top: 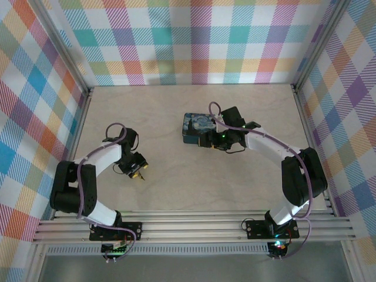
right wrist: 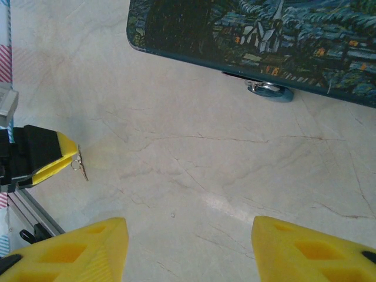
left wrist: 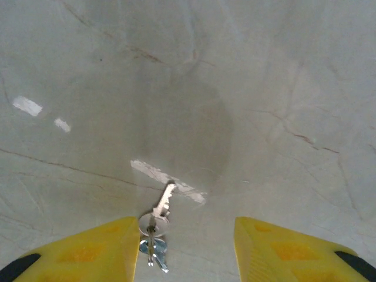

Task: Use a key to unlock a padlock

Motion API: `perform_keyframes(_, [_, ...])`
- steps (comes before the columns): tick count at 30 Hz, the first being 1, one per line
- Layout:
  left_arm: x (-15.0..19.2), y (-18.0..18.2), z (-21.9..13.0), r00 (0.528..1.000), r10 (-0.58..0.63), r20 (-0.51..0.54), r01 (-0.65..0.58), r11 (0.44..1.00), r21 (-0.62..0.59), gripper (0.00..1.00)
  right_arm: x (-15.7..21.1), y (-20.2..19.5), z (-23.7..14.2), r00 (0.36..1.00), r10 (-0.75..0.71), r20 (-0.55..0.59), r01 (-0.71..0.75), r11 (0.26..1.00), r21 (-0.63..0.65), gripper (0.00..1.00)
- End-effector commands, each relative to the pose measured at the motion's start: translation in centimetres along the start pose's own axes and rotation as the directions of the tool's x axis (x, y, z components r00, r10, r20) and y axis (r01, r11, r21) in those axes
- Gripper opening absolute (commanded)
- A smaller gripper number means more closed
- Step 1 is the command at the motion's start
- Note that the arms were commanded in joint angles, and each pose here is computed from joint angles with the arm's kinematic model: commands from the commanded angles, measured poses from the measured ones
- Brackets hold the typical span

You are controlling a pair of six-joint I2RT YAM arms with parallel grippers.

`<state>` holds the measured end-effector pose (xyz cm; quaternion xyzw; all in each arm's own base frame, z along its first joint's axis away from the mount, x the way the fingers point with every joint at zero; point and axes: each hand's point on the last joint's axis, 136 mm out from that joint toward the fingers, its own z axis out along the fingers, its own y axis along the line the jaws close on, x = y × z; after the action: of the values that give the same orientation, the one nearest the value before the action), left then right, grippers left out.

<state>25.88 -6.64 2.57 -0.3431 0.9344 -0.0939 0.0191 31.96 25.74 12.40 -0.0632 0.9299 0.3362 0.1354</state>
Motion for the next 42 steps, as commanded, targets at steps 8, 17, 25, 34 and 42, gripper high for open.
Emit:
perform_keyframes(8, [0.2, 1.2, 0.2, 1.0, -0.012, -0.01, 0.012, 0.999, -0.038, 0.48, -1.1, 0.7, -0.1, 1.0, -0.008, 0.008, 0.008, 1.0, -0.004, 0.59])
perform_keyframes(17, [1.0, 1.1, 1.7, 0.997, 0.043, -0.063, -0.044, 0.999, -0.02, 0.31, -1.1, 0.8, -0.2, 1.0, -0.006, 0.01, 0.006, 1.0, -0.003, 0.59])
perform_keyframes(25, [1.2, 0.6, 0.9, 0.989, 0.13, -0.074, -0.131, 0.991, -0.012, 0.04, -1.0, 0.5, -0.7, 1.0, -0.007, 0.023, 0.007, 1.0, 0.018, 0.6])
perform_keyframes(34, [0.9, -2.4, -1.9, 0.971, 0.238, -0.006, -0.235, 0.965, 0.111, 0.0, -2.2, 1.2, -2.2, 0.998, 0.012, 0.068, -0.01, 1.0, -0.02, 0.6])
perform_keyframes(42, [0.2, -5.4, -4.5, 0.954, 0.288, 0.084, -0.297, 0.944, 0.143, 0.01, -2.7, 2.3, -3.4, 0.996, 0.01, 0.092, -0.002, 0.996, -0.086, 0.6])
